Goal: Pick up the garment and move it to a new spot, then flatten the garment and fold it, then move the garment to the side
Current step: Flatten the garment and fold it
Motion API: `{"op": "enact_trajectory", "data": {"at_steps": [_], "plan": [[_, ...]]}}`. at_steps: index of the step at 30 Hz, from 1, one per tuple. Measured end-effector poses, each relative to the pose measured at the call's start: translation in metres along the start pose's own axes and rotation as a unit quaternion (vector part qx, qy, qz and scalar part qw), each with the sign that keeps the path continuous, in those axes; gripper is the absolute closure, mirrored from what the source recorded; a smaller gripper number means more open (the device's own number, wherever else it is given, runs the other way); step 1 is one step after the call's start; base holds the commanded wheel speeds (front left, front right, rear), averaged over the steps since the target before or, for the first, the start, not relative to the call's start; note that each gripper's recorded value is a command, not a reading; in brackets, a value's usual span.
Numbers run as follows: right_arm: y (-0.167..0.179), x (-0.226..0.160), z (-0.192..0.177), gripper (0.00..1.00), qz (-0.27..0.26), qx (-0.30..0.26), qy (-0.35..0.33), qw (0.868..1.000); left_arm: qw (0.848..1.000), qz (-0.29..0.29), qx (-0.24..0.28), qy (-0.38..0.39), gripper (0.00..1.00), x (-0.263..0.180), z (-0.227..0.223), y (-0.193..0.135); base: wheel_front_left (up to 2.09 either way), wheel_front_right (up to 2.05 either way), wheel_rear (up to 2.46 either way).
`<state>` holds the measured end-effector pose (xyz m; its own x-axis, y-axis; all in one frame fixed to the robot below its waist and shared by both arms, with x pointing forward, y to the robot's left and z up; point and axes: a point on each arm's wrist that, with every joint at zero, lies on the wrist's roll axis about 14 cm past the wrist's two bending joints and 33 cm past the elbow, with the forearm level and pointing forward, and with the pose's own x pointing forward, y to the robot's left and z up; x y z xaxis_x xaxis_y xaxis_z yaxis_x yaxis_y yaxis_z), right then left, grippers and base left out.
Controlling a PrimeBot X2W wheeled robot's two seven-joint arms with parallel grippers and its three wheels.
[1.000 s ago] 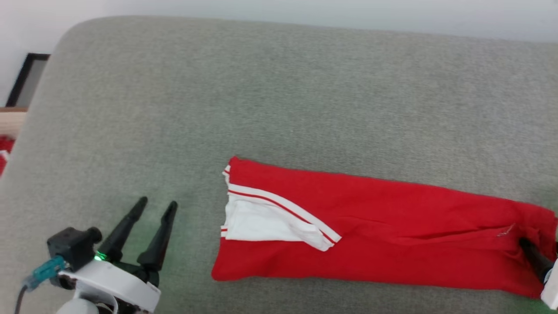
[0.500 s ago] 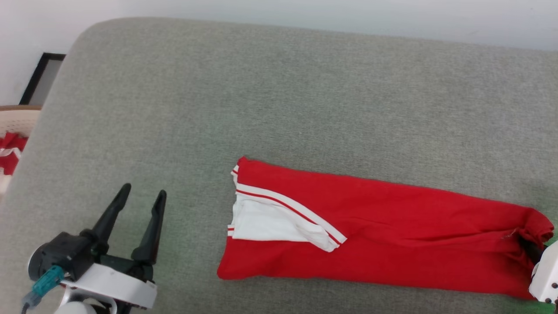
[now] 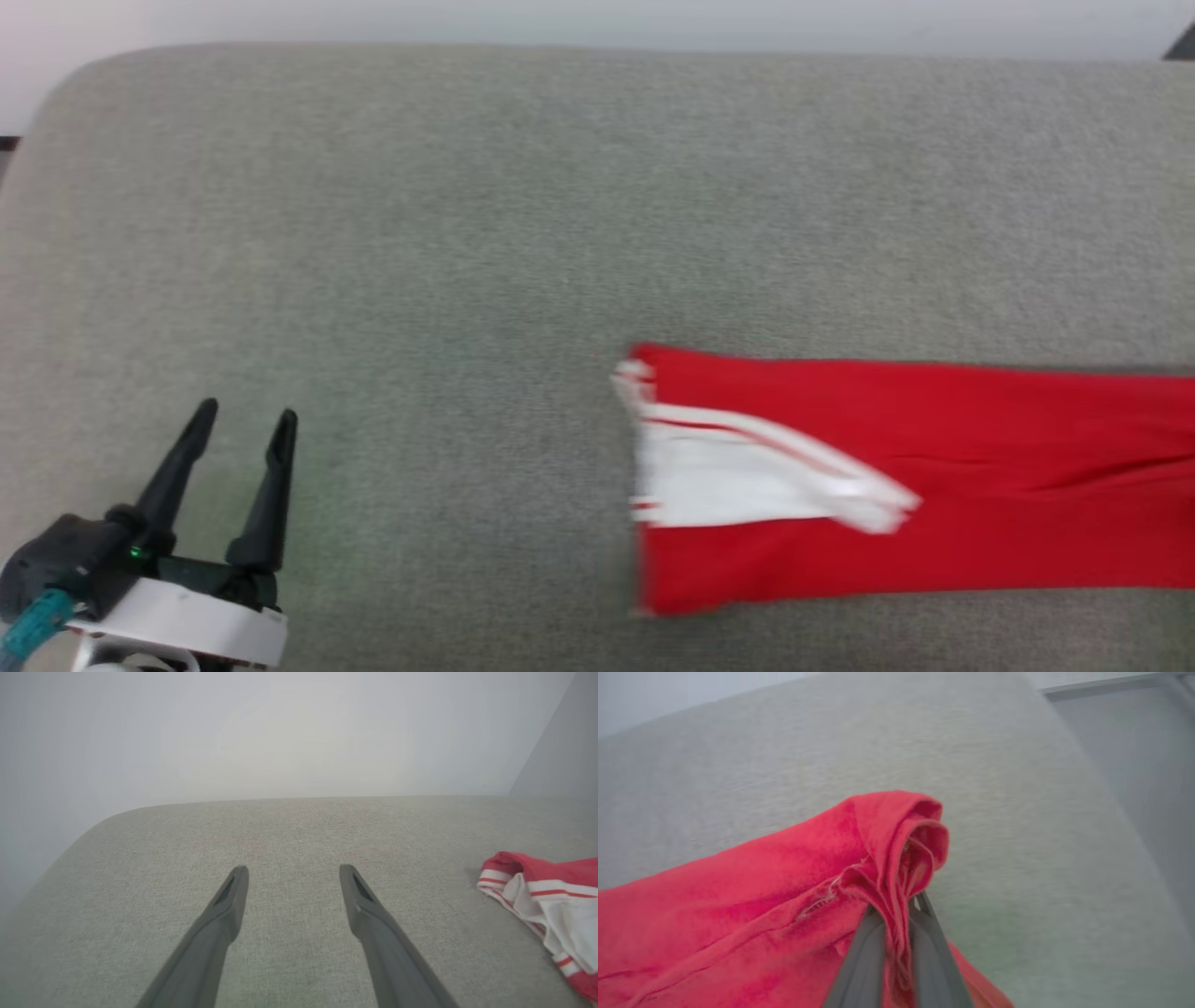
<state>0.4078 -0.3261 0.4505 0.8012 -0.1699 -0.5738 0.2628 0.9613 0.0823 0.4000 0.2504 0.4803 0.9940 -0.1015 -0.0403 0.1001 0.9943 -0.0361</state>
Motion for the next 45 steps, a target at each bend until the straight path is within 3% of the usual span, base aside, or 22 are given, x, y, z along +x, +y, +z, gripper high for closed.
{"op": "enact_trajectory", "data": {"at_steps": [5,9,15,19,24,30,36,45], "plan": [[-0.062,-0.025,0.031,1.00,-0.095,0.007,-0.051,0.994,1.000,-0.012,-0.008,0.006,0.00,0.010,-0.006,-0.006,0.00,0.00,0.00],[-0.062,-0.028,0.028,1.00,-0.096,0.002,-0.047,0.994,1.000,-0.023,-0.011,0.007,0.00,0.015,-0.008,-0.012,0.00,0.00,0.00],[0.008,-0.018,0.007,1.00,0.010,-0.037,-0.012,0.999,0.999,-0.030,-0.018,-0.001,0.00,0.016,-0.004,-0.021,0.00,0.00,0.00],[0.075,-0.021,-0.003,1.00,0.109,-0.068,0.002,0.992,0.999,-0.029,-0.020,-0.003,0.00,0.011,-0.002,-0.022,0.00,0.00,0.00],[0.160,-0.033,-0.018,1.00,0.223,-0.108,0.016,0.969,0.999,-0.020,-0.024,-0.003,0.00,0.005,-0.002,-0.020,0.00,0.00,0.00],[0.236,-0.052,-0.037,1.00,0.322,-0.163,0.033,0.932,0.999,-0.007,-0.035,-0.004,0.00,-0.004,-0.003,-0.018,0.00,0.00,0.00],[0.274,-0.056,-0.051,1.00,0.367,-0.192,0.049,0.909,0.999,0.007,-0.040,-0.003,0.00,-0.013,-0.003,-0.014,0.00,0.00,0.00],[0.274,-0.037,-0.076,1.00,0.361,-0.206,0.074,0.907,0.999,0.024,-0.045,0.000,0.00,-0.016,-0.005,-0.004,0.00,0.00,0.00]]}}
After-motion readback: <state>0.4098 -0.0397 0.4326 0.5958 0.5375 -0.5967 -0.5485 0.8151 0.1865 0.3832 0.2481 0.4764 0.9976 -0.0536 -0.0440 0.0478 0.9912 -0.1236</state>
